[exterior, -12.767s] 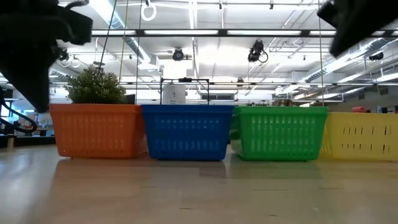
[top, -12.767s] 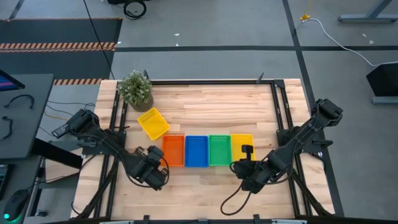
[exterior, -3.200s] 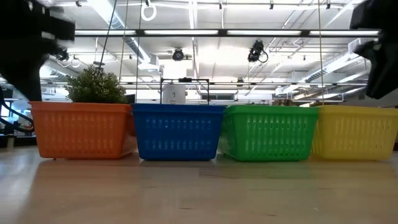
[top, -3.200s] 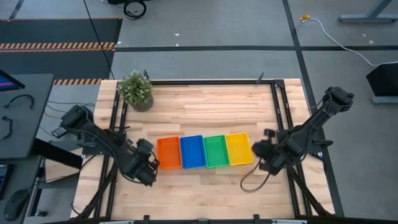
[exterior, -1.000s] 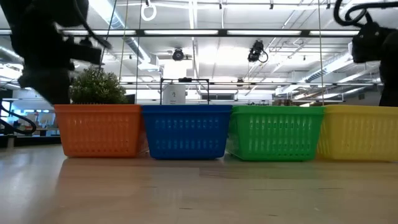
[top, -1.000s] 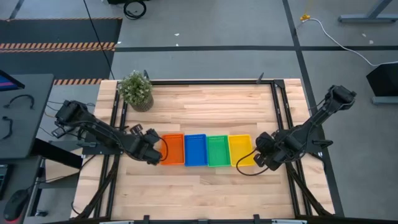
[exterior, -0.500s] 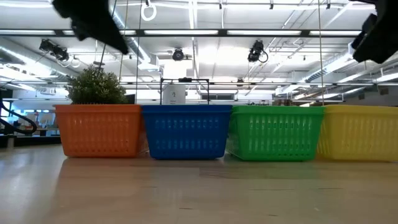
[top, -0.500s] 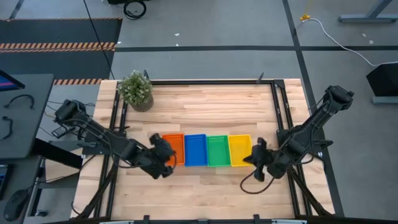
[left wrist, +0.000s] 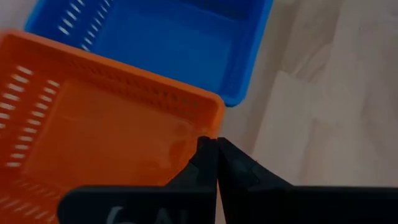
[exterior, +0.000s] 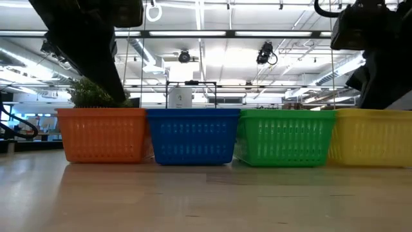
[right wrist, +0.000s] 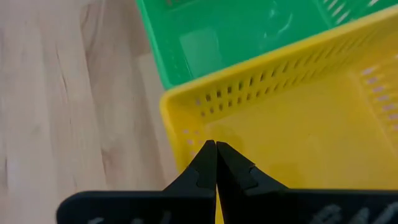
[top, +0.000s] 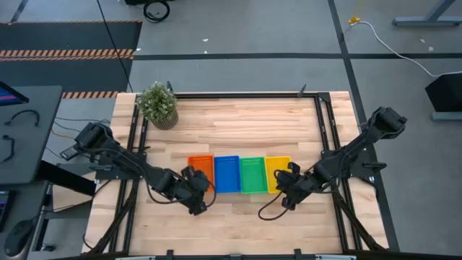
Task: Stack baskets by color
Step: Adjust the bins
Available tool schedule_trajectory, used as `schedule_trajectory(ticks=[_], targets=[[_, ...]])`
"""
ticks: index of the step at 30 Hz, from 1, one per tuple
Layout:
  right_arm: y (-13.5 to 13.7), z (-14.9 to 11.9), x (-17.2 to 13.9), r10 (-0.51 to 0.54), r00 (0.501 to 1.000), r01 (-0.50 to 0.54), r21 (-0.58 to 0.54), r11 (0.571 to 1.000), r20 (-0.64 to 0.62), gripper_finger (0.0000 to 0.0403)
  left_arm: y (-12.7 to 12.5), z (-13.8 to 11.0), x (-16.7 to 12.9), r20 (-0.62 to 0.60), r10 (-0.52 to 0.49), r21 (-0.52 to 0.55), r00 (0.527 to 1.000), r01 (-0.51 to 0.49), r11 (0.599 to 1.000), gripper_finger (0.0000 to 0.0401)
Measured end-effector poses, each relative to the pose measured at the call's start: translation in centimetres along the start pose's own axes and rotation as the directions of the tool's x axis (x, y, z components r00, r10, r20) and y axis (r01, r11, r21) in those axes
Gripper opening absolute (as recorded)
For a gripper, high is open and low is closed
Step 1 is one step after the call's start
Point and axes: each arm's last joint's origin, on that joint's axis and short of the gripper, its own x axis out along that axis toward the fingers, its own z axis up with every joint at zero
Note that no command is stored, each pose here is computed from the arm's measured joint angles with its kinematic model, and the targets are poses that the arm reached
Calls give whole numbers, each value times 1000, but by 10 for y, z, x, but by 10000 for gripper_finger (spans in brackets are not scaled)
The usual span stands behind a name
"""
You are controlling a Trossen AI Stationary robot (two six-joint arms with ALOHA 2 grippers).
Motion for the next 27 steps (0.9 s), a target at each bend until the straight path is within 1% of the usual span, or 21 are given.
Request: schedule_trajectory(ticks=[3,8,12,14,16,21,27], targets=[[0,1,-1,10,1000,-10,2,1000,1,4,-1,0,0,-19,-30,-4,999,30,1000,6],[3,2,-3,40,999,-40,-24,999,20,4,-1,-1,0,-27,-32,2,999,32,999,6],[4,2,-3,45,999,-44,-34,998,29,4,4,2,1,21,43,-1,999,-43,999,6],[4,2,-3,41,999,-40,-34,999,31,4,8,5,3,23,58,-13,998,-57,998,5],[2,3,-3,30,999,-29,-32,999,33,4,10,7,9,-8,52,-23,999,-52,998,4],[1,4,-2,26,999,-25,-24,999,34,4,8,2,24,-105,3,-3,994,-3,1000,5],[2,5,-2,36,999,-35,-24,999,31,4,3,-3,25,-123,-18,16,992,20,1000,4]])
